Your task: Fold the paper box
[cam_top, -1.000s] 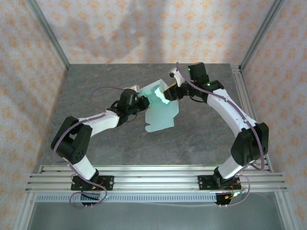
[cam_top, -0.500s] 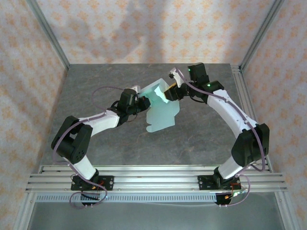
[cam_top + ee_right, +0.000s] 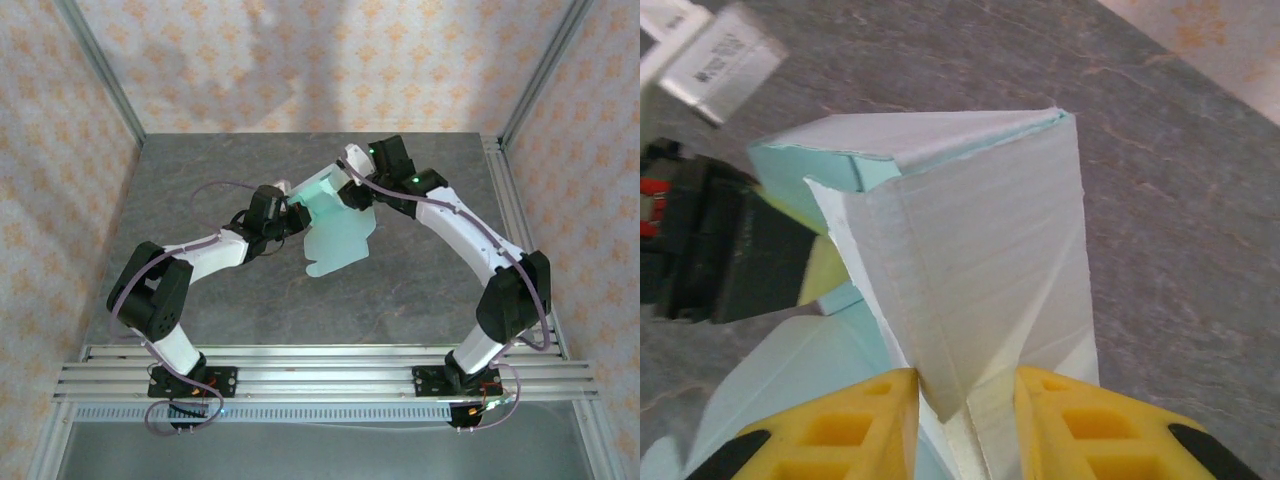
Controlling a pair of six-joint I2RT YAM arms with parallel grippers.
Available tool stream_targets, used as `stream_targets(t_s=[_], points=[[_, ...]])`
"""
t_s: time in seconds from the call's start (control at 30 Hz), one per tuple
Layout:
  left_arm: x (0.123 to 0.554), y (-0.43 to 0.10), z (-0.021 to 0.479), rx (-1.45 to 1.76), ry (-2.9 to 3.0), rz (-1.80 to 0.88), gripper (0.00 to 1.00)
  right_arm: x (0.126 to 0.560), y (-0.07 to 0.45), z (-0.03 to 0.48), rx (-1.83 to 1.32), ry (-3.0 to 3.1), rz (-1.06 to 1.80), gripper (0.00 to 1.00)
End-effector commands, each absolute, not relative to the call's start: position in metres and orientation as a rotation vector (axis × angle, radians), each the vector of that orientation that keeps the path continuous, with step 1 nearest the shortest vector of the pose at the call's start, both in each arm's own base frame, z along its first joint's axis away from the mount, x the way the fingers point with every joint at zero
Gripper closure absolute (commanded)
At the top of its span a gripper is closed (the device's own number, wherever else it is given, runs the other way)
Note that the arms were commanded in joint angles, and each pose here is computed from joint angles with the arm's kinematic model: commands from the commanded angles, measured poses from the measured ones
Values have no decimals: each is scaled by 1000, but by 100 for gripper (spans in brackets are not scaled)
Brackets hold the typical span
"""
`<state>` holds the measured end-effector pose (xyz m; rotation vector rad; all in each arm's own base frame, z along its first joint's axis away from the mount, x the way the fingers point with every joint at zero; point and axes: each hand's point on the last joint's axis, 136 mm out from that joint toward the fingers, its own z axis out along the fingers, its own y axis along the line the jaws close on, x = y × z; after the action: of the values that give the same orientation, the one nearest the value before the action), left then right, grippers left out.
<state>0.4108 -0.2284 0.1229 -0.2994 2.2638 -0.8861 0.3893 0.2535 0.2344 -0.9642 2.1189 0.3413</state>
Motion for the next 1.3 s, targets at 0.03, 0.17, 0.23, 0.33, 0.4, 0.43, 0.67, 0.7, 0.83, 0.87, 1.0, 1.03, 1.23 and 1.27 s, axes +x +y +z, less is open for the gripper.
stream_targets(t_s=[0.03,0.17,0.23,0.33,0.4,0.43,0.67,0.7,0.83,0.87,1.0,1.03,1.23,1.27], points=[[422,-250,169,-177,2138,-988,100,409,255,226,-914,2095,169,69],[422,-251,171,-173,2134,-992,100,418,250,226,-865,2082,74,65],[421,-251,171,-173,2134,-992,100,421,248,226,-850,2074,31,66],[421,-251,172,-168,2132,-993,100,426,243,228,-824,2065,-43,70],[421,-252,172,-166,2129,-997,100,429,240,227,-808,2065,-83,73],[420,-253,173,-163,2128,-1000,100,430,239,226,-804,2066,-99,73],[419,-255,173,-152,2129,-1001,100,438,234,225,-755,2048,-257,82],[419,-255,174,-151,2127,-1002,100,439,235,224,-749,2044,-274,84],[418,-256,174,-149,2129,-1000,100,443,234,223,-721,2030,-366,90],[418,-256,174,-149,2128,-1001,100,444,234,222,-713,2028,-389,91],[418,-256,173,-147,2132,-1001,100,446,234,221,-698,2025,-420,87],[417,-256,174,-146,2131,-1002,100,447,233,222,-691,2022,-424,86],[418,-255,173,-148,2135,-995,100,448,230,221,-699,2002,-503,100],[418,-256,174,-148,2135,-996,100,448,231,222,-707,1989,-532,100]])
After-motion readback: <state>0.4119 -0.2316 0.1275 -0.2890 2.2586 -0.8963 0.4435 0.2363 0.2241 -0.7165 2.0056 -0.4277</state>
